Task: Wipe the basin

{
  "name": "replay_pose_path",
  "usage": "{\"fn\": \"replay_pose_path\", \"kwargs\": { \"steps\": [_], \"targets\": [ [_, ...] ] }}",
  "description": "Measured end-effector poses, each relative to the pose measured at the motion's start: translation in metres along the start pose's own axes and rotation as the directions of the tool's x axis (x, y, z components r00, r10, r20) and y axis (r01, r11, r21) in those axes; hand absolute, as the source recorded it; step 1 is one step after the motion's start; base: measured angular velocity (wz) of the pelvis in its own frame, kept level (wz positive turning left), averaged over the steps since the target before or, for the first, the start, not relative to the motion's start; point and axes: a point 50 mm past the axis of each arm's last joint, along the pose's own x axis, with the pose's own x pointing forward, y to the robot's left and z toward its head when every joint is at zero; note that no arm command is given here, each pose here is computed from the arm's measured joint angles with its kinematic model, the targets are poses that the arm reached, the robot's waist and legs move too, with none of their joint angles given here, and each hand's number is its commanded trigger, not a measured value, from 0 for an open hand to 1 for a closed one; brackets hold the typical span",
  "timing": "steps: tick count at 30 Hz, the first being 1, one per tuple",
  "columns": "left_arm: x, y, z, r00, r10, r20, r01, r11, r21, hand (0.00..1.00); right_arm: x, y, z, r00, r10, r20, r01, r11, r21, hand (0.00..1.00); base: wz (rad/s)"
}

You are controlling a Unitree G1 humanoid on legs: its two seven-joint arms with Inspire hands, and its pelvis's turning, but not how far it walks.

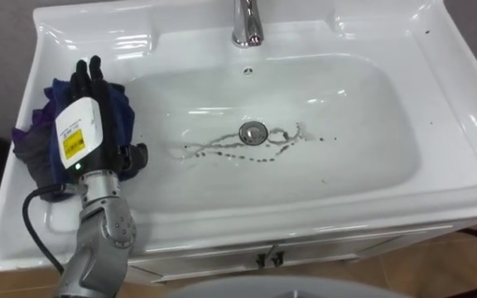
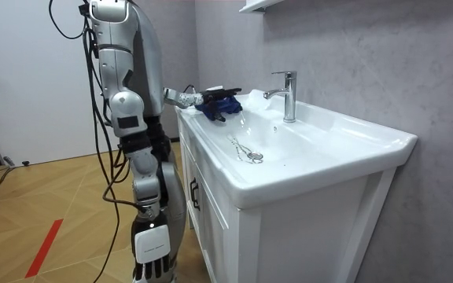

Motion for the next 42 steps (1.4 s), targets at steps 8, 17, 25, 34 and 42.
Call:
{"fn": "replay_pose_path", "kwargs": {
  "steps": [8, 17, 25, 34, 42],
  "targets": [
    [0.0, 0.001, -0.001, 1.0, 0.003, -0.004, -0.003, 1.0, 0.018, 0.0, 0.0, 0.002, -0.001, 1.0, 0.013, 0.0, -0.013, 1.0, 0.026, 0.0, 0.02],
    [0.001, 0.003, 0.001, 0.999, 0.027, 0.035, -0.029, 0.997, 0.078, 0.0, 0.001, 0.002, -0.007, 1.0, 0.013, -0.012, -0.013, 0.999, 0.029, 0.0, 0.03],
    [0.001, 0.004, 0.001, 0.998, 0.051, 0.038, -0.054, 0.995, 0.079, 0.0, 0.001, 0.002, -0.01, 1.0, 0.012, -0.022, -0.012, 1.0, 0.002, 0.0, 0.0],
    [-0.005, 0.002, -0.005, 0.999, 0.032, 0.017, -0.034, 0.995, 0.09, 0.0, 0.001, 0.002, -0.01, 1.0, 0.021, -0.021, -0.022, 1.0, -0.016, 0.0, 0.07],
    [-0.006, 0.001, -0.005, 1.0, 0.022, 0.016, -0.023, 0.995, 0.092, 0.0, 0.0, 0.001, -0.003, 1.0, 0.023, -0.006, -0.023, 0.999, -0.031, 0.0, 0.07]
  ]
}}
